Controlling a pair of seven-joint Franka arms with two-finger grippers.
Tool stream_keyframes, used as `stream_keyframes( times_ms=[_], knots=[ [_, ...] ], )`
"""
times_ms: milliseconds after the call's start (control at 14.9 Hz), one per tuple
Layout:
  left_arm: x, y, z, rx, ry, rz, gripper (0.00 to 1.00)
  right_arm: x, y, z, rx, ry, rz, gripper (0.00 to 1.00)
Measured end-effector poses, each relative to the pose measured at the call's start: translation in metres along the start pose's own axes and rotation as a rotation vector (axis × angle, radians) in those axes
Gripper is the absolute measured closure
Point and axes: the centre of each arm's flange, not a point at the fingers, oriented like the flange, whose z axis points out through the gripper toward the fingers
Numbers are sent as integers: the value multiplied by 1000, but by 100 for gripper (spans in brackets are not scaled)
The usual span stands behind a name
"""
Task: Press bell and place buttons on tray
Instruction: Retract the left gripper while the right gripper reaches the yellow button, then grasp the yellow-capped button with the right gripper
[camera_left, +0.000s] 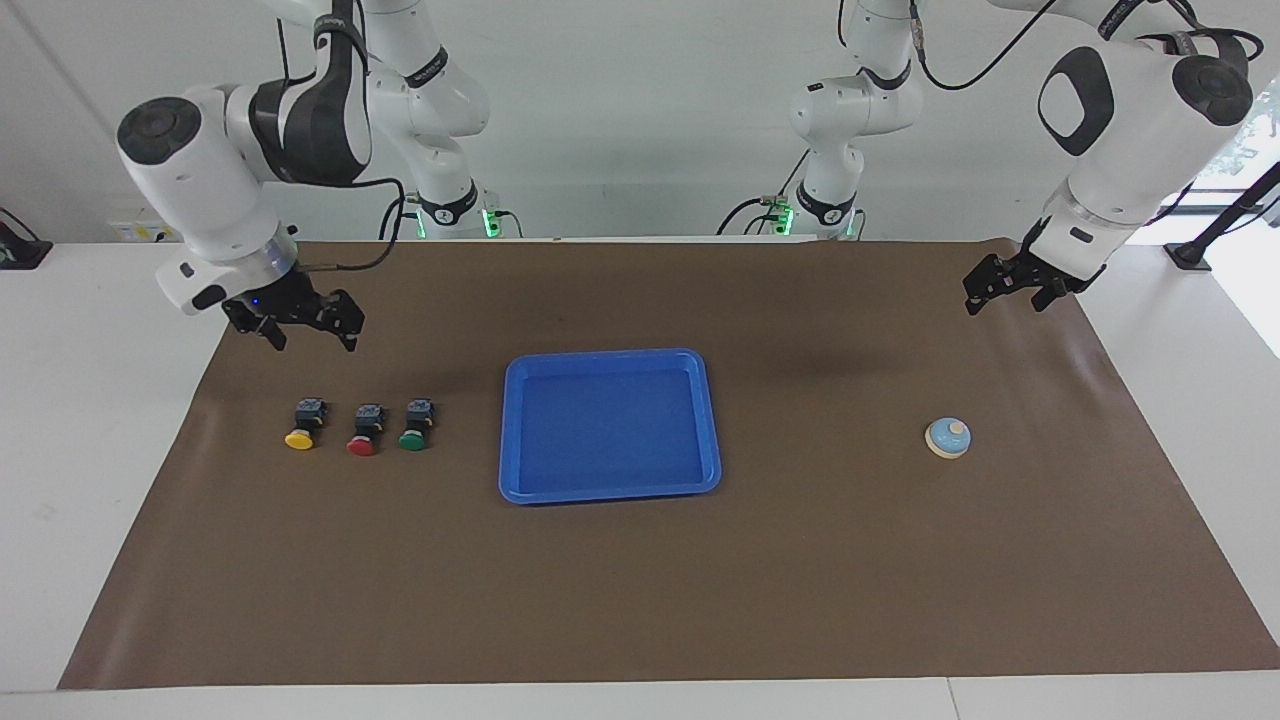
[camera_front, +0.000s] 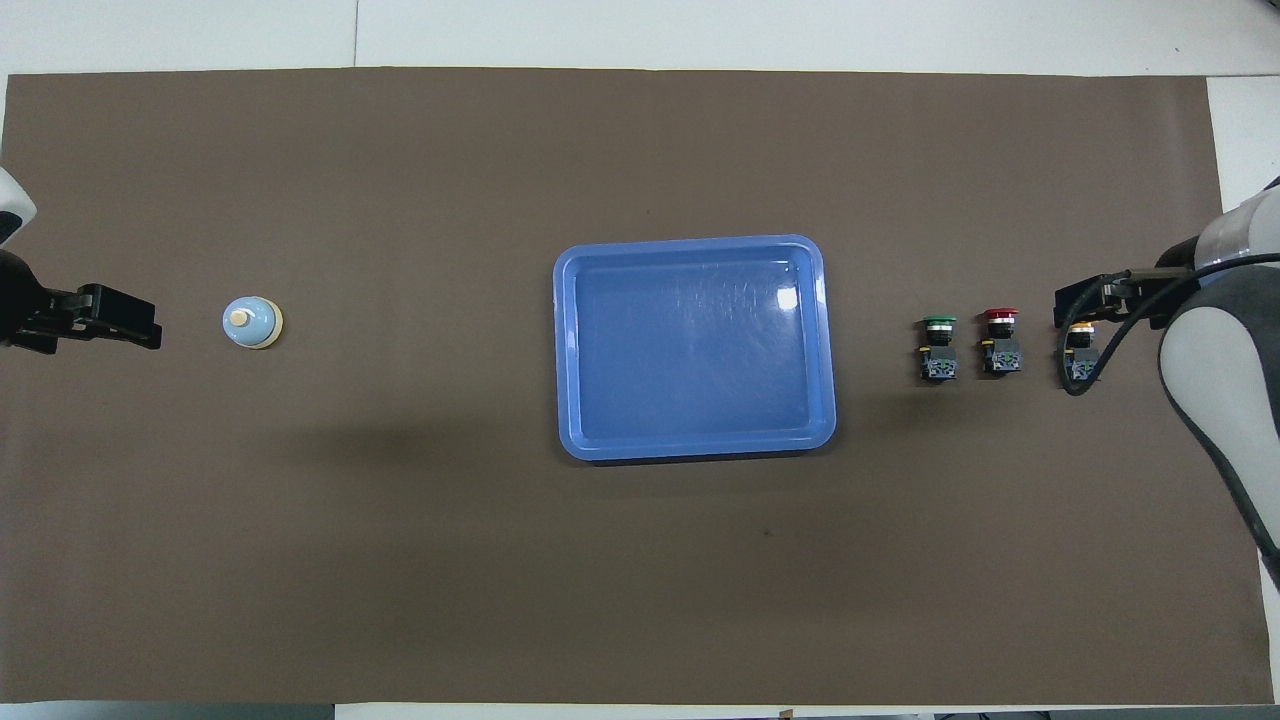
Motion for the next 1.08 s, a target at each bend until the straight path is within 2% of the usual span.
stream_keyframes(
  times_ms=[134, 336, 605, 1075],
  knots=[
    [-1, 5, -2, 1, 1, 8, 0, 9, 21, 36, 5, 9, 34, 0],
    [-1, 13, -5, 3, 8, 15, 0, 0, 53, 78, 8, 20, 50, 1],
    [1, 19, -26, 5, 51, 10, 0, -19, 81, 100, 4, -12, 69, 1],
    [-2, 21, -45, 5, 49, 12, 0, -32, 93, 135, -4, 36, 89, 1]
  ],
)
